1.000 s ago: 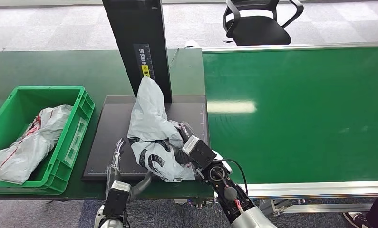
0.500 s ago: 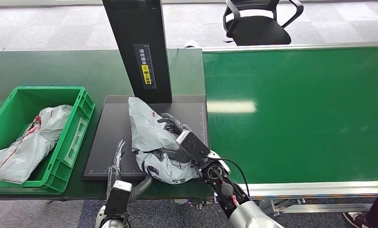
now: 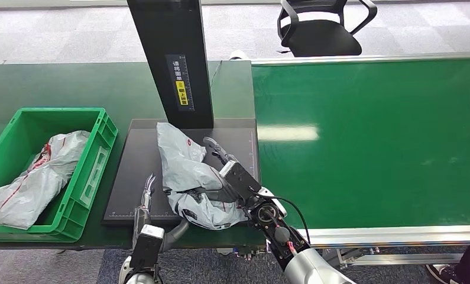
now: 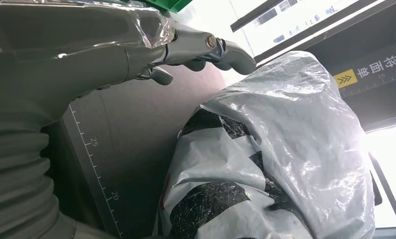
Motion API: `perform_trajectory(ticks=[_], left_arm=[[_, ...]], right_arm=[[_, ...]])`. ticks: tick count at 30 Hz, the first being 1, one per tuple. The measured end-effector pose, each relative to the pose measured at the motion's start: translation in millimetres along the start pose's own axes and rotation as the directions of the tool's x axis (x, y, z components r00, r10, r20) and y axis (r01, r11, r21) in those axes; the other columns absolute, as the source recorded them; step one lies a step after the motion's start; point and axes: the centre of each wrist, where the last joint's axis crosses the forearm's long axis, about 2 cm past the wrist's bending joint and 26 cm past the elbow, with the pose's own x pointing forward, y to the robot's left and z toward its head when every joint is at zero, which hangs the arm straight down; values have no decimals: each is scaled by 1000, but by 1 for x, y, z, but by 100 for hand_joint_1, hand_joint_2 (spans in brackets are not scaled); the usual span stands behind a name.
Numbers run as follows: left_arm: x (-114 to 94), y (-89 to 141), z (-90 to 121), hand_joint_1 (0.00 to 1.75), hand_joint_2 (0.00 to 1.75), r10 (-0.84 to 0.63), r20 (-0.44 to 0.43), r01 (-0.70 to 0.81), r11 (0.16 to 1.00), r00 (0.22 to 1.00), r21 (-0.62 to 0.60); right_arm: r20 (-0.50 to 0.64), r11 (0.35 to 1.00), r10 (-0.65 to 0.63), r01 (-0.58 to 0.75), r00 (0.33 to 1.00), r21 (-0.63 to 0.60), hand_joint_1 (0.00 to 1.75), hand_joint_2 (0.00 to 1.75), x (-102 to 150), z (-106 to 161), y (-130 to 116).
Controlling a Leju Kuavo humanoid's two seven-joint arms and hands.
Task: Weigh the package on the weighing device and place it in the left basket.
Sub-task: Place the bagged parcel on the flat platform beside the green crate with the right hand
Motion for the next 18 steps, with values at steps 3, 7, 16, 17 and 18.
perform_trajectory(ticks=[3,7,16,17,18], left_arm=[[0,0,0,0,175,0,0,0,1000,1000,0],[0,0,0,0,175,0,-2,0,1000,1000,1],[0,0,0,0,175,4,-19,-4,1000,1000,7],[0,0,0,0,175,4,-19,-4,1000,1000,7],[0,0,0,0,175,5,-19,-4,1000,1000,6]], right_arm=[[-3,1000,-1,1,1000,0,0,175,-1,0,0],[-21,1000,3,-3,1000,-7,0,175,-1,1,0],[-100,998,24,-29,995,-57,0,175,-4,2,-2],[-94,998,16,-22,995,-62,0,175,-4,2,-2],[-80,997,0,-5,997,-71,0,175,-4,2,-1]])
